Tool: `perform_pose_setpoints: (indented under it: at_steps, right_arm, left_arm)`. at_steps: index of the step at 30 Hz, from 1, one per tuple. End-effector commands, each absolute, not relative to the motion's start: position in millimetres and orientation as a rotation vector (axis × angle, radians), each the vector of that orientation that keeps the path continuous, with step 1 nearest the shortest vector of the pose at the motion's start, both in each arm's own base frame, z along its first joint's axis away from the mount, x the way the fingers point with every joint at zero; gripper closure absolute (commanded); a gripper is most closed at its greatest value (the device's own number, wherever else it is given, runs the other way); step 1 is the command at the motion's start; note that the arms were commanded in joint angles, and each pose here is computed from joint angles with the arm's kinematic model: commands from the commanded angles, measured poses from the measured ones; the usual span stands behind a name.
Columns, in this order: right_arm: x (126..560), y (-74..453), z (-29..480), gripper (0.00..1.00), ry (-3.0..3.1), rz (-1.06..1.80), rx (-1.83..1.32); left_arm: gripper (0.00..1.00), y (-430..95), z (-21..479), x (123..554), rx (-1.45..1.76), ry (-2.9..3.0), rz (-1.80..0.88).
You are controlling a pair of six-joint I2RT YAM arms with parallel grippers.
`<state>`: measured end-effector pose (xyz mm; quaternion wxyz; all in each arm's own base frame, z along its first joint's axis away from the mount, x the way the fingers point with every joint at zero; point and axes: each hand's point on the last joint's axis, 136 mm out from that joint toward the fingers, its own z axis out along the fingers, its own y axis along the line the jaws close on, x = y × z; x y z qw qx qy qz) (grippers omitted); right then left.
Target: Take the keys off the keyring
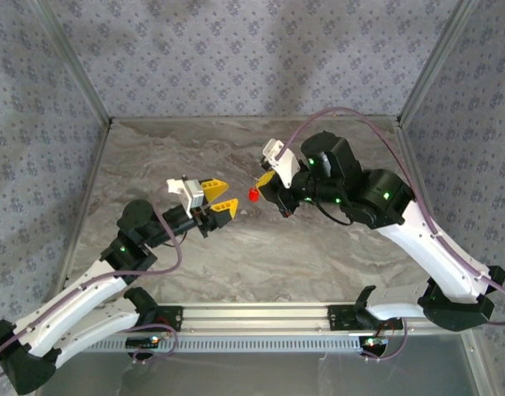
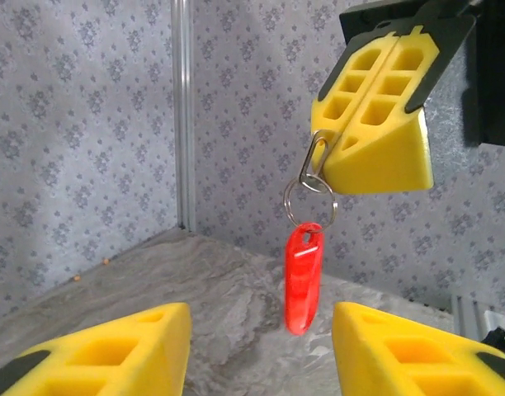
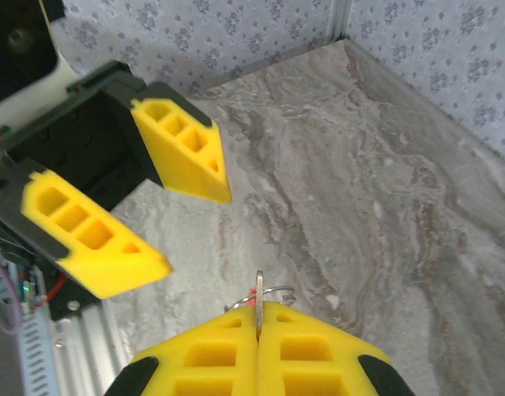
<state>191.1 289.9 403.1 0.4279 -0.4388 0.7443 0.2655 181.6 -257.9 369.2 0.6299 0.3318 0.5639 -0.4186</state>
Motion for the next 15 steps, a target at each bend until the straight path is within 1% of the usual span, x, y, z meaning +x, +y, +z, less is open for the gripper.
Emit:
perform_pose_setpoints:
  at_steps: [1,10,15]
  right_arm:
    - [181,293,415,1.00,1.866,0.810,-1.057]
    - [182,295,416,1.00,1.904,0.932,-0.998]
    - [181,296,418,1.00,1.898,0.971,-0.992]
  left_arm:
    - [0.57,-265,399,167,0.822,1.111,-0.967]
    - [0.60,-286,402,165,0.909,1.018,-0.843]
    - [0.55,-291,405,175,0.886,1.009,-0.793]
